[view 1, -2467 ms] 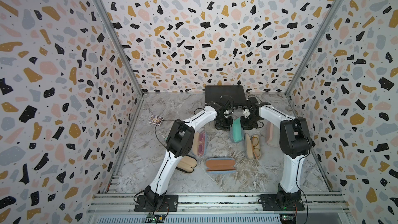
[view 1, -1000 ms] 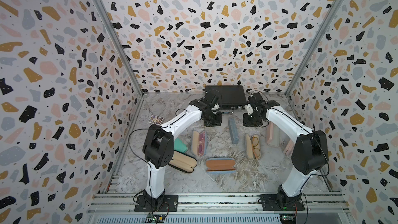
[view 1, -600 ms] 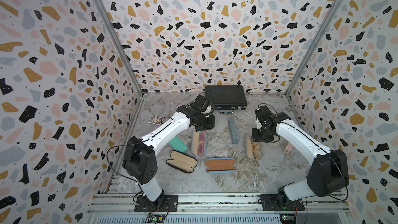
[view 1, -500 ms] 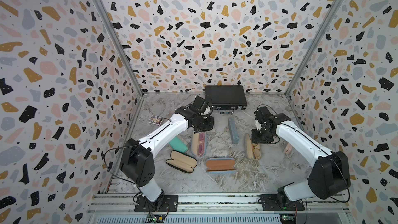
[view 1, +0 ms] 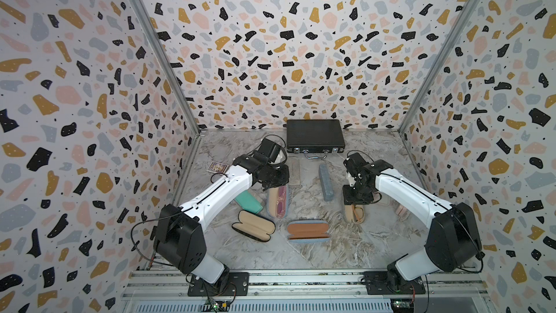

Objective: Close the glasses case
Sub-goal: Move the glasses case to the center of the board.

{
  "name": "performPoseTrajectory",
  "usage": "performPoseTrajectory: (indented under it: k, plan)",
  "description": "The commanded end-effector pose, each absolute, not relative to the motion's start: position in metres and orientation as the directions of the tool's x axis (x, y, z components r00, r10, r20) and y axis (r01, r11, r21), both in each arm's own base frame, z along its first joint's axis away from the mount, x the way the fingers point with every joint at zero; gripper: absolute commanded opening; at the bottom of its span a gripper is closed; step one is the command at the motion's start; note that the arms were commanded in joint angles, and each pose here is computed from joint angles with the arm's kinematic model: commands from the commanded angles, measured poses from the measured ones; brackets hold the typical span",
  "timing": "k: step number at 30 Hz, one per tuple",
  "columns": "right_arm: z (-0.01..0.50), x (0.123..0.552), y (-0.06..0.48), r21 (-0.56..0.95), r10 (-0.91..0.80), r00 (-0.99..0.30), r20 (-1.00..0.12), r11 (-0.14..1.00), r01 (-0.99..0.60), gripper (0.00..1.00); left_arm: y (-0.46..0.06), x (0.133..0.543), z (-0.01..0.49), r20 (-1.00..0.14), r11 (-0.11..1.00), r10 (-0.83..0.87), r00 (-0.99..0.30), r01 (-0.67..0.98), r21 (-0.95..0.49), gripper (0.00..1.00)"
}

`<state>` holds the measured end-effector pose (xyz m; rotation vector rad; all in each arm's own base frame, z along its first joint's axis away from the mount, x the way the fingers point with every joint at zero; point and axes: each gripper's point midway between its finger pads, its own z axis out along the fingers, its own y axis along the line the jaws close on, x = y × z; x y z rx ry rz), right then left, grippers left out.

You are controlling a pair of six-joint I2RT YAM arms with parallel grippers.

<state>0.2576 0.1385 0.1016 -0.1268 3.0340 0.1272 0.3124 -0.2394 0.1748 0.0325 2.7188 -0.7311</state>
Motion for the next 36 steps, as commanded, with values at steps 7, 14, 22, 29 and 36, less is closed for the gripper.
performPoseTrajectory:
  k: [7,14,22,29,36]
  plan:
    - [0.082,0.265,0.149,0.080,-0.052,-0.996,-0.067,0.995,-0.057,0.47,-0.238,0.315,0.174,-0.324,0.857,-0.080,-0.943,0.101,-0.504,0.08]
    - [0.072,0.272,0.155,0.082,-0.055,-0.997,-0.054,0.995,-0.060,0.42,-0.238,0.316,0.166,-0.309,0.859,-0.077,-0.948,0.094,-0.504,0.08]
    - [0.063,0.279,0.156,0.062,-0.065,-0.997,-0.043,0.996,-0.067,0.30,-0.240,0.318,0.162,-0.300,0.859,-0.072,-0.951,0.094,-0.504,0.07]
    - [0.063,0.287,0.158,0.049,-0.083,-0.995,-0.050,0.995,-0.085,0.18,-0.241,0.321,0.160,-0.293,0.858,-0.069,-0.953,0.093,-0.504,0.07]
    - [0.065,0.299,0.163,0.048,-0.099,-0.993,-0.061,0.994,-0.102,0.11,-0.242,0.323,0.158,-0.289,0.858,-0.067,-0.955,0.093,-0.504,0.07]
